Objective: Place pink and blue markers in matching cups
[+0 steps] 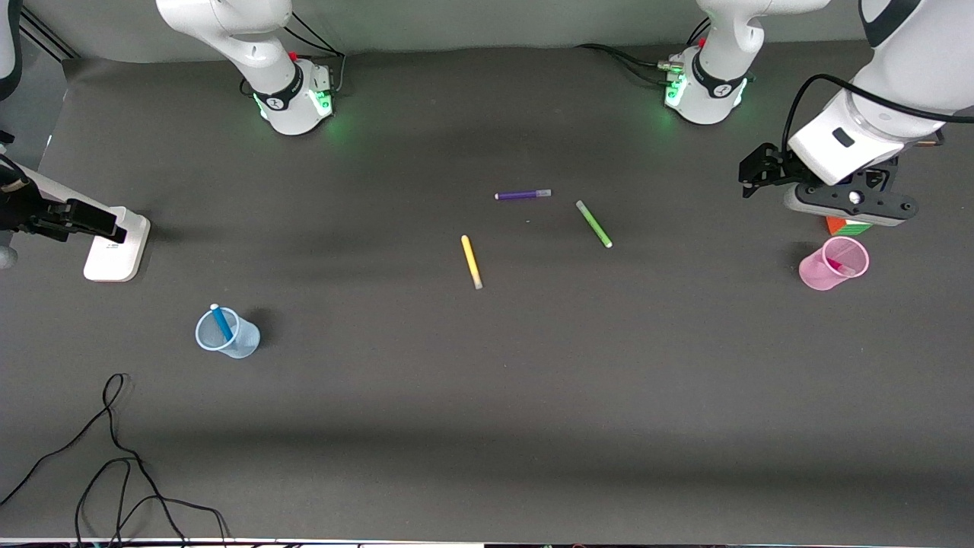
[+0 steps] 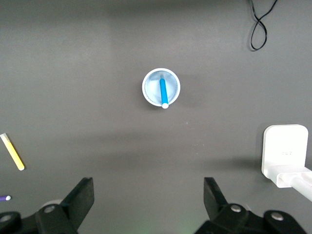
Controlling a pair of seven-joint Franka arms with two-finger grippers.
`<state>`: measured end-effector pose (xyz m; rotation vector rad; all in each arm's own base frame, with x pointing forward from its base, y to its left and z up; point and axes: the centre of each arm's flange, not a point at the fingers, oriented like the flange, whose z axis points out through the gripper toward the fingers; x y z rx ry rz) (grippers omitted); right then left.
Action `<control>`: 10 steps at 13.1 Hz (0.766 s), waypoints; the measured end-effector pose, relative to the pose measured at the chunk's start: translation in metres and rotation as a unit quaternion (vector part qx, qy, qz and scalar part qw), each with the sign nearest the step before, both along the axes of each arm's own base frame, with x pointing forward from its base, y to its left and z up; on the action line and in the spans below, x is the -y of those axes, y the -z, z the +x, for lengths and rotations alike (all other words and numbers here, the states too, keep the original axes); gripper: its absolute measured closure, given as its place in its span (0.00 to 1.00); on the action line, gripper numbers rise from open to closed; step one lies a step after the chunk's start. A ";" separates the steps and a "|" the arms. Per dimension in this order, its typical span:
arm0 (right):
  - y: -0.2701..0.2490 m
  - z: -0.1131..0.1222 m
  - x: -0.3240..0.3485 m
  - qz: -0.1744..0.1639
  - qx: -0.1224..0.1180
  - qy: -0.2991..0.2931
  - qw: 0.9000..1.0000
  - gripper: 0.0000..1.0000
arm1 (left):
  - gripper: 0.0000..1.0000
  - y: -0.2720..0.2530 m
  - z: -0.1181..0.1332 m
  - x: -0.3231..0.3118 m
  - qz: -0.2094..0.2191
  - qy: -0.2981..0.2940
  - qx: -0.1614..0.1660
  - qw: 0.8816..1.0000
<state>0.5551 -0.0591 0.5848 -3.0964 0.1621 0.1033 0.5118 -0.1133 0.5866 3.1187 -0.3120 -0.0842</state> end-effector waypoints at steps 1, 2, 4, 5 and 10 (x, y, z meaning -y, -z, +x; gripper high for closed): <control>0.000 0.000 0.000 0.000 0.000 0.001 1.000 0.00 | 0.01 0.000 0.000 0.000 0.003 0.001 0.000 1.000; 0.000 0.000 0.000 0.000 0.000 0.001 1.000 0.00 | 0.01 0.001 0.000 0.000 0.010 0.003 0.001 1.000; -0.001 -0.001 0.000 -0.001 0.001 -0.003 1.000 0.00 | 0.01 0.003 0.002 -0.002 0.024 0.006 0.002 1.000; -0.002 -0.001 0.000 -0.002 0.002 -0.009 1.000 0.00 | 0.01 0.005 0.003 -0.002 0.026 0.006 0.001 1.000; -0.004 -0.002 0.003 -0.013 0.003 -0.040 0.999 0.00 | 0.01 0.012 0.007 -0.004 0.027 0.005 -0.006 1.000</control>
